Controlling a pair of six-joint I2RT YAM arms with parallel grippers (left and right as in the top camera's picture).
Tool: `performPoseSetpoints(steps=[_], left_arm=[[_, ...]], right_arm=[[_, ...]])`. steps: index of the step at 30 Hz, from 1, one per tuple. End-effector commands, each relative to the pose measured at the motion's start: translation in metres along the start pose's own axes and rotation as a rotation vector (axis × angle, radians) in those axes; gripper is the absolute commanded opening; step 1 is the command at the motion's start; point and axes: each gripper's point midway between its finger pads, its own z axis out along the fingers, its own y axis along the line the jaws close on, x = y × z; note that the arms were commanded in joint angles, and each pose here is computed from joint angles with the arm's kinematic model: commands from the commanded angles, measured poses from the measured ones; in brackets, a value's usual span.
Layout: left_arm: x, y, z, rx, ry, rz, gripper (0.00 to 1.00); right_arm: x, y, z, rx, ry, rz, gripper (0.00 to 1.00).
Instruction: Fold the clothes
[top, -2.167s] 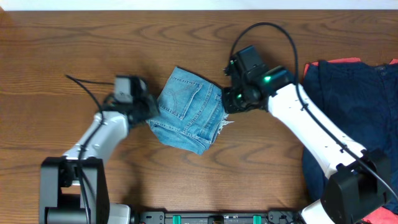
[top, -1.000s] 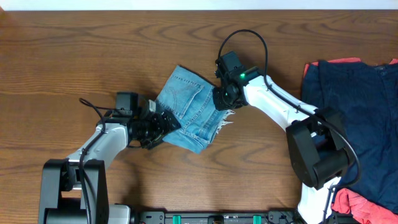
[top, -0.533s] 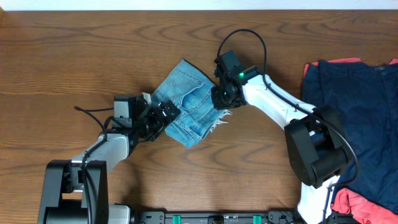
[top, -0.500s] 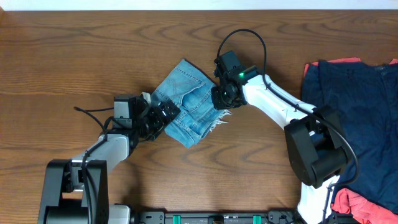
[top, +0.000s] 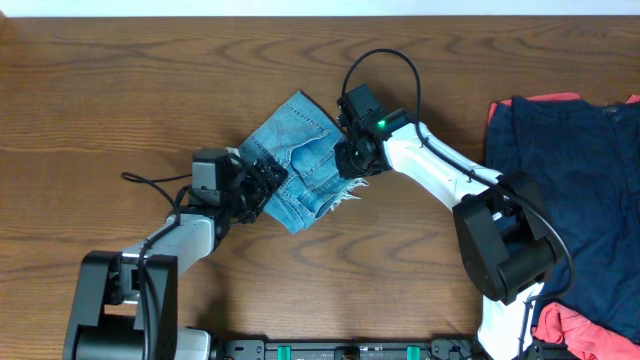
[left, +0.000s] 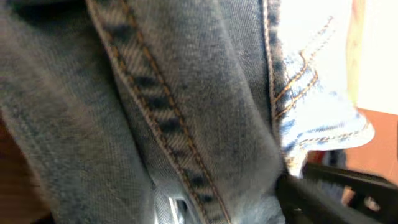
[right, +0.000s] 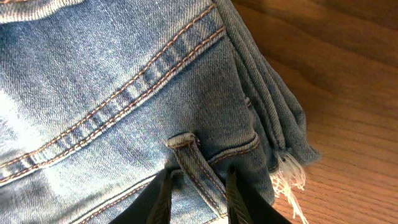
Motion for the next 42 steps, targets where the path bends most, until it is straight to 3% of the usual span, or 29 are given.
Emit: performPoseSetpoints(steps=[1, 3, 5, 8, 14, 19, 26, 30, 35, 36, 38, 42], left_arm=[[-0.003, 0.018, 0.010, -0.083, -0.058, -0.035, 0.57], [0.003, 0.011, 0.012, -0.058, -0.033, 0.010, 0.40], [0.014, -0.009, 0.013, 0.038, 0.031, 0.205, 0.22], [0.031, -0.027, 0.006, 0.156, 0.119, 0.392, 0.06], [0.026, -0.068, -0.030, 0.384, 0.188, 0.423, 0.06], [-0.058, -0.078, -0.077, 0.429, -0.022, 0.325, 0.06], [-0.189, 0.006, -0.151, 0.227, -0.477, 0.129, 0.06], [-0.217, 0.054, -0.162, 0.137, -0.576, 0.084, 0.06], [-0.233, 0.097, -0.141, 0.089, -0.556, 0.042, 0.06], [-0.235, 0.103, -0.136, 0.080, -0.548, 0.038, 0.07], [-0.240, 0.114, -0.130, 0.069, -0.536, 0.039, 0.45], [-0.248, 0.110, -0.144, 0.125, -0.539, 0.048, 0.99]], right_arm=[[0.041, 0.014, 0.034, -0.041, 0.153, -0.002, 0.27], [0.044, 0.013, 0.034, -0.037, 0.162, 0.000, 0.25], [0.045, 0.011, 0.031, -0.031, 0.172, 0.005, 0.23], [0.044, 0.000, 0.015, 0.009, 0.174, 0.023, 0.22], [0.021, -0.014, -0.047, 0.006, 0.079, 0.051, 0.23], [0.006, -0.019, -0.095, -0.023, -0.035, 0.068, 0.22], [0.000, -0.013, -0.122, -0.043, -0.104, 0.032, 0.24], [-0.002, -0.012, -0.121, -0.047, -0.115, 0.029, 0.24], [-0.010, -0.009, -0.122, -0.057, -0.145, 0.022, 0.24], [-0.010, -0.009, -0.122, -0.057, -0.146, 0.022, 0.24], [-0.010, -0.010, -0.122, -0.052, -0.147, 0.022, 0.24], [-0.010, -0.010, -0.122, -0.050, -0.147, 0.022, 0.28]])
